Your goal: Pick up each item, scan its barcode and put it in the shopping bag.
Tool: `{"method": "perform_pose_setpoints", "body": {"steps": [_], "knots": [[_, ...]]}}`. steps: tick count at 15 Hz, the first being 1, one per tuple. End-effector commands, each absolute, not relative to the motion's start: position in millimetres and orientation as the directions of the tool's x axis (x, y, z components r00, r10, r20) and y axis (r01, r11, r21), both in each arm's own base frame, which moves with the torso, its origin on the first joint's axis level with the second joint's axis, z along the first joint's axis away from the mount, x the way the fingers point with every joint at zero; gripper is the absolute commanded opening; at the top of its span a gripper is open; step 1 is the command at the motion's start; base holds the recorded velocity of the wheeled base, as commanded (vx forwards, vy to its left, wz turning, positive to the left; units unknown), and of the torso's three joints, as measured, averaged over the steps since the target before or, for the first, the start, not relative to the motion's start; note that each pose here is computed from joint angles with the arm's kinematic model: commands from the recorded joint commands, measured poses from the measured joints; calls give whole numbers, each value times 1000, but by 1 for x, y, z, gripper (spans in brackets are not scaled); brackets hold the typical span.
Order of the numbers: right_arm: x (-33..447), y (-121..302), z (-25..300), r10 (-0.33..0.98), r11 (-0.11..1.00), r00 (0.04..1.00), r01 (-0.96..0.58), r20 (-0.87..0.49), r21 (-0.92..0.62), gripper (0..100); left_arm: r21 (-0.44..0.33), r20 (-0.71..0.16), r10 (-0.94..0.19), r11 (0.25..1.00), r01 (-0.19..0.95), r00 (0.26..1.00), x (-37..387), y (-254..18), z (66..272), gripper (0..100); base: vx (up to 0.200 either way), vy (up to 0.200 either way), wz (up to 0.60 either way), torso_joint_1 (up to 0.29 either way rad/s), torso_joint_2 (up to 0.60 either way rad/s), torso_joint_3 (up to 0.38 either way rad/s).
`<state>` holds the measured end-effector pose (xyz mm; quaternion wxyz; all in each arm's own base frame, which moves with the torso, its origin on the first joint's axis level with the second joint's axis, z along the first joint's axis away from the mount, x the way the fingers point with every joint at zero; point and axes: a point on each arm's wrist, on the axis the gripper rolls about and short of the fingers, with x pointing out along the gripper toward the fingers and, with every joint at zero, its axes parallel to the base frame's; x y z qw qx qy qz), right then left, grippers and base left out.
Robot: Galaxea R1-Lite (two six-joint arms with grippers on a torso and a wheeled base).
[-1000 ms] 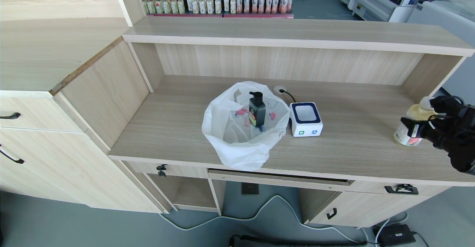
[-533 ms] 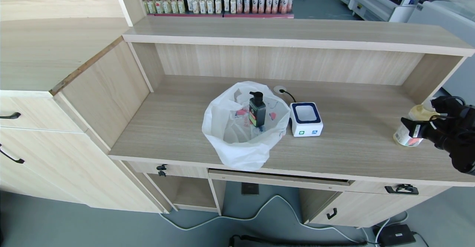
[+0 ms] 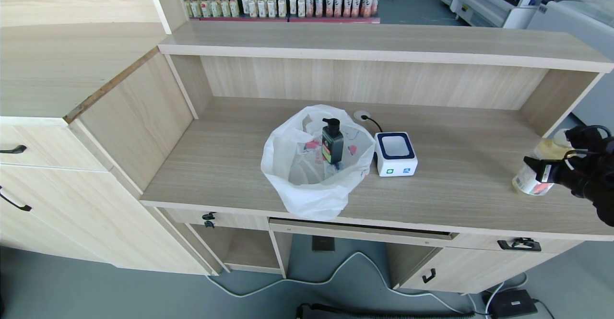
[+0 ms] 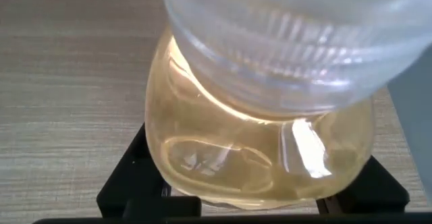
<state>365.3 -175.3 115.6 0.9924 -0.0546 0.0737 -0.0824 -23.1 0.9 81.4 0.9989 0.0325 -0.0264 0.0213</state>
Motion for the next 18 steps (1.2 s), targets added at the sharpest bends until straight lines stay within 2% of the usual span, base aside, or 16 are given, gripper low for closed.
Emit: {"method": "perform_pose_setpoints", "body": {"steps": [1,4,5,8,10,12,14,18], "knots": [[343,-159,165,-114,991,991,108,-72,-75,0,64,55,41,997,-45,998,-23,1,81,100,0,0,0,0,0,0],[320,-128,211,91,994,995,-88,-39,63,0,64,55,41,997,-45,998,-23,1,81,100,0,0,0,0,0,0],[297,-102,236,256,956,966,-250,-20,155,0,64,55,41,997,-45,998,-23,1,81,100,0,0,0,0,0,0],[245,-45,277,620,748,782,-613,62,255,0,64,55,41,997,-45,998,-23,1,81,100,0,0,0,0,0,0],[216,0,299,761,592,638,-757,116,278,0,64,55,41,997,-45,998,-23,1,81,100,0,0,0,0,0,0],[194,33,315,853,441,497,-850,160,289,0,64,55,41,997,-45,998,-23,1,81,100,0,0,0,0,0,0],[180,51,325,899,339,397,-899,184,278,0,64,55,41,997,-45,998,-23,1,81,100,0,0,0,0,0,0],[158,66,340,933,212,284,-930,220,299,0,64,55,41,997,-45,998,-23,1,81,100,0,0,0,0,0,0]]}}
